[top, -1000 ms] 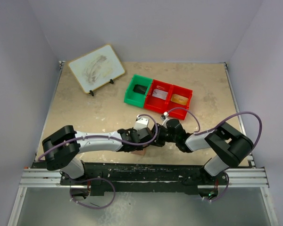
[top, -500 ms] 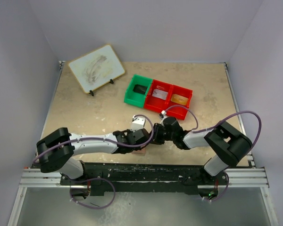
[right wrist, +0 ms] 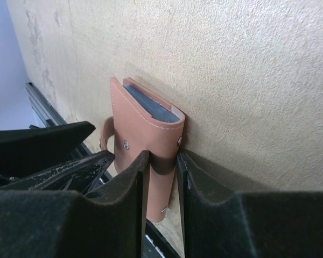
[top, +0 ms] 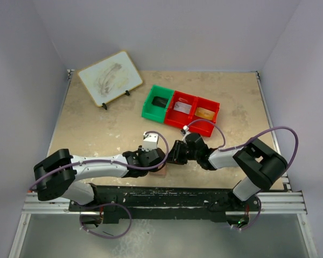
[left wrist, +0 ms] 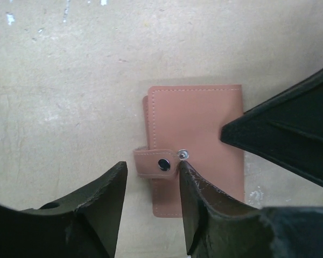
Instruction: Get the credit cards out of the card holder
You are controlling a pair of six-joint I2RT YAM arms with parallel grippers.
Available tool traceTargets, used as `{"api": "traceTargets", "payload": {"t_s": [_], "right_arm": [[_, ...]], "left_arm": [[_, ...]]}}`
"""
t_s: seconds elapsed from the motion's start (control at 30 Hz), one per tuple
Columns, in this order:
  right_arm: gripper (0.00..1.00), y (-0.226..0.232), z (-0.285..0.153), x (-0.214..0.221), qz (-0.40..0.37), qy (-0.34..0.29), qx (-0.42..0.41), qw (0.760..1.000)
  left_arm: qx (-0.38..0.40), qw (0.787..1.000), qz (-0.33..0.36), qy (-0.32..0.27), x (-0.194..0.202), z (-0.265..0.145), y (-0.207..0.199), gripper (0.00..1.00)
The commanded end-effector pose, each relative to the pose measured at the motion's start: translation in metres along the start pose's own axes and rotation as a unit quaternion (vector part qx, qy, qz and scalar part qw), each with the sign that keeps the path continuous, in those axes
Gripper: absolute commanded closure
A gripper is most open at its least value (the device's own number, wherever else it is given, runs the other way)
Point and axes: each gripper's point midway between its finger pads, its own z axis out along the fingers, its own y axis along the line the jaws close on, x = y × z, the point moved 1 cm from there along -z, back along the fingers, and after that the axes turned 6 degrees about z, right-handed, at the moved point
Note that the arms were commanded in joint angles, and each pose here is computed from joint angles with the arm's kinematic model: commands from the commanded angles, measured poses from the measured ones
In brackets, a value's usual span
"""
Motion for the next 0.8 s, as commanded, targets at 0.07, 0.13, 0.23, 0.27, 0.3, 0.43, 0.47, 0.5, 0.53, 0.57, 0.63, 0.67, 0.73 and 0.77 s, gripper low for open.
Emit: {"api": "traceTargets", "payload": {"t_s": [0.07,0.13,0.23,0.27,0.3,0.43,0.47,0.5,0.53,0.57,0.63,0.67,0.73,0.77], "right_arm": [[0.70,-0.002,0.001,-0.004,-0.019,-0.008,0.014,1.000],[0.70,-0.001,0.000,-0.004,-0.019,-0.008,0.014,1.000],[0.70,-0.001,0.000,-0.004,-0.019,-0.008,0.013,1.000],[0.70,-0.001,0.000,-0.004,-0.019,-0.008,0.014,1.000],[0.70,-0.001,0.000,-0.004,-0.019,-0.008,0.013,1.000],[0.70,-0.001,0.000,-0.004,-0.020,-0.007,0.013,1.000],[0.70,-0.001,0.000,-0.003,-0.021,-0.006,0.013,1.000],[0.70,-0.001,0.001,-0.003,-0.021,-0.005,0.012,1.000],[0.70,-0.001,0.001,-0.004,-0.021,-0.005,0.011,1.000],[0.70,-0.001,0.001,-0.003,-0.021,-0.004,0.011,1.000],[0.70,-0.001,0.002,-0.002,-0.021,-0.001,0.009,1.000],[0.70,-0.001,0.002,-0.002,-0.021,-0.001,0.009,1.000],[0.70,0.000,0.002,-0.002,-0.021,-0.001,0.007,1.000],[0.70,0.000,0.002,-0.002,-0.022,0.000,0.007,1.000]], "left_arm": [[-0.053,0.998,0.008,-0.012,-0.005,0.001,0.016,0.57],[-0.056,0.998,0.009,-0.012,-0.006,0.002,0.015,0.57],[-0.060,0.998,0.006,-0.012,-0.007,0.003,0.015,0.60],[-0.062,0.998,0.005,-0.013,-0.007,0.003,0.016,0.63],[-0.064,0.998,0.002,-0.015,-0.008,0.002,0.017,0.64],[-0.069,0.997,-0.007,-0.021,-0.009,0.000,0.021,0.63],[-0.069,0.997,-0.008,-0.022,-0.008,0.000,0.021,0.60],[-0.070,0.997,-0.009,-0.023,-0.008,0.000,0.022,0.58],[-0.073,0.997,-0.008,-0.022,-0.007,0.000,0.024,0.56],[-0.078,0.997,-0.006,-0.022,-0.007,0.000,0.026,0.55],[-0.083,0.996,-0.006,-0.021,-0.006,0.000,0.028,0.54],[-0.084,0.996,-0.006,-0.021,-0.005,0.001,0.028,0.54],[-0.083,0.996,-0.010,-0.023,-0.005,0.001,0.028,0.55],[-0.084,0.996,-0.011,-0.025,-0.006,0.002,0.028,0.57]]}}
